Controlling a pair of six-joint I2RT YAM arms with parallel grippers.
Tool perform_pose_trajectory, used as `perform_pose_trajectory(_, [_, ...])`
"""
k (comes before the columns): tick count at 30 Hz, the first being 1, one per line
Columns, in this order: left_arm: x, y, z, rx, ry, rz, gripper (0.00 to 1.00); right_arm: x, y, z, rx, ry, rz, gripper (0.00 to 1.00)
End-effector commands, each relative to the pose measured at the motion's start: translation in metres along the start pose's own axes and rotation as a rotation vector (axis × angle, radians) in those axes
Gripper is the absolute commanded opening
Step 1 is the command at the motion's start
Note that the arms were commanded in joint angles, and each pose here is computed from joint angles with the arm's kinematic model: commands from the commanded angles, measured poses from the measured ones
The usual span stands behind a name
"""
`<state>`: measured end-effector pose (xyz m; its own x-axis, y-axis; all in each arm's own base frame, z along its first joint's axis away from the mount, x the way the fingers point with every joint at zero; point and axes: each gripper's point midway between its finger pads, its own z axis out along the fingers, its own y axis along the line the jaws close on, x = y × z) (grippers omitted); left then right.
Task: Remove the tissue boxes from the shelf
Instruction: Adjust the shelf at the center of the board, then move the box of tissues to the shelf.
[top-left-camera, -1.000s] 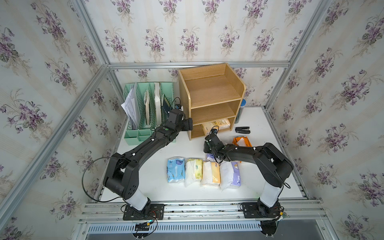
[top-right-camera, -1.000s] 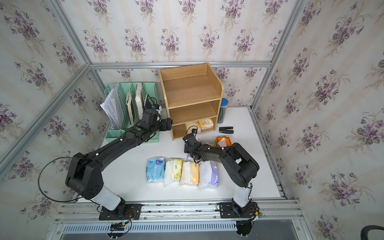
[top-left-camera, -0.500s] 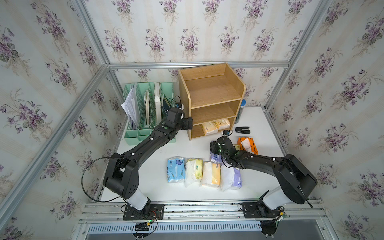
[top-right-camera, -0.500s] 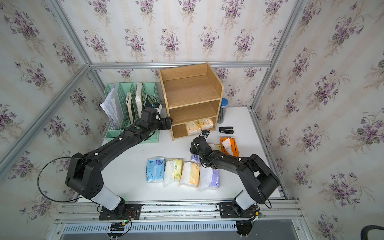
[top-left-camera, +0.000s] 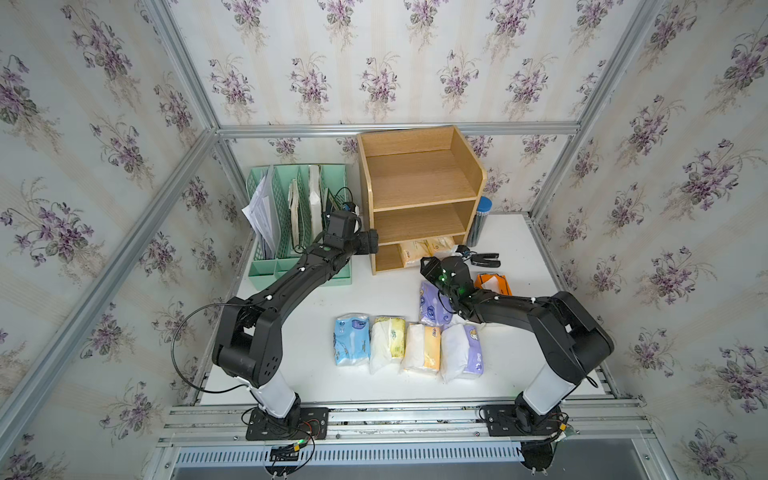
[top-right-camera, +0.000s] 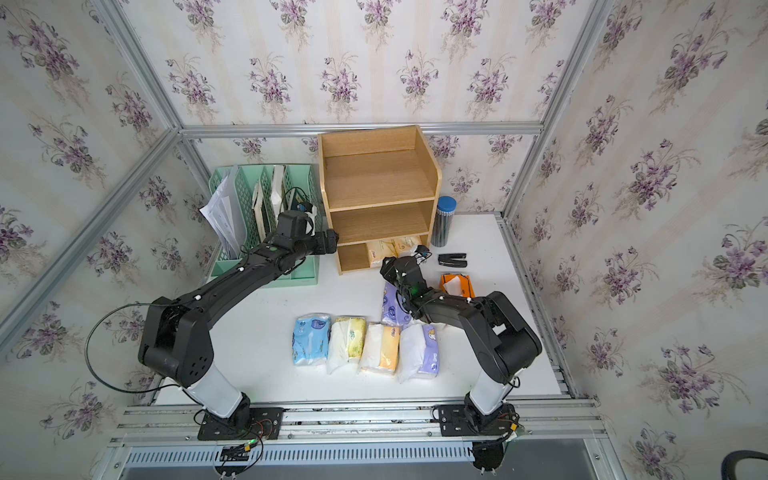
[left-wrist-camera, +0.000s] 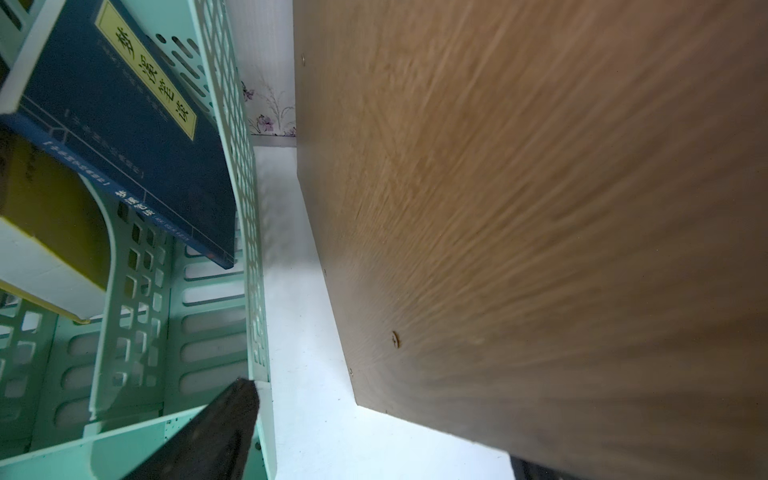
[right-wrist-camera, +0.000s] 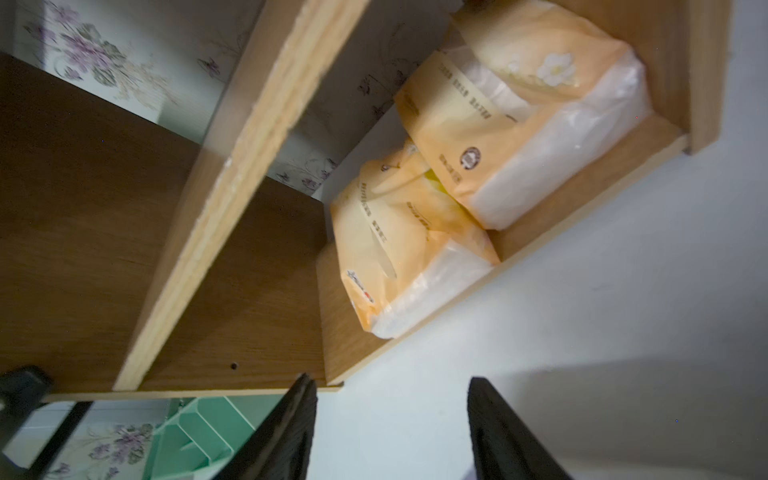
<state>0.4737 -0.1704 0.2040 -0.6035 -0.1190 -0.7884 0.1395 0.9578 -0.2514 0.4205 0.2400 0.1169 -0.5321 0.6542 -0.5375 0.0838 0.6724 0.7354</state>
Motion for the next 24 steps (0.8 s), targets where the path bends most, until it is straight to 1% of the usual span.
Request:
perform_pose_trajectory(1, [-0.003, 0.007, 0.002, -0.018, -0.01, -0.003, 0.94, -0.008, 0.007, 0.016, -0.018, -0.041, 0.059, 0.63])
perform_pose_trajectory(8, [0.003, 0.005, 0.004, 0.009, -0.004, 0.017, 0.94, -0.001, -0.001, 0.049, 0.019, -0.051, 0.104, 0.65])
perform_pose_trajectory(16, [0.001, 0.001, 0.004, 0.045, -0.003, 0.021, 0.93, 0.015, -0.021, 0.08, 0.12, -0.015, 0.081, 0.65])
perform_pose_trajectory(18, [-0.001, -0.001, 0.002, 0.054, -0.007, 0.021, 0.93, 0.02, -0.025, 0.087, 0.14, -0.001, 0.076, 0.64])
perform_pose_trajectory(19, [-0.001, -0.001, 0.002, 0.057, -0.008, 0.021, 0.93, 0.022, -0.026, 0.091, 0.145, 0.005, 0.073, 0.62])
perform_pose_trajectory(21, [-0.002, -0.002, 0.001, 0.065, -0.011, 0.022, 0.93, 0.025, -0.027, 0.098, 0.155, 0.018, 0.064, 0.55])
perform_pose_trajectory(22, [-0.002, -0.003, 0.001, 0.066, -0.01, 0.024, 0.93, 0.026, -0.028, 0.1, 0.161, 0.02, 0.06, 0.5])
perform_pose_trajectory(24, [-0.002, -0.003, 0.001, 0.071, -0.009, 0.025, 0.93, 0.028, -0.028, 0.106, 0.174, 0.03, 0.042, 0.36])
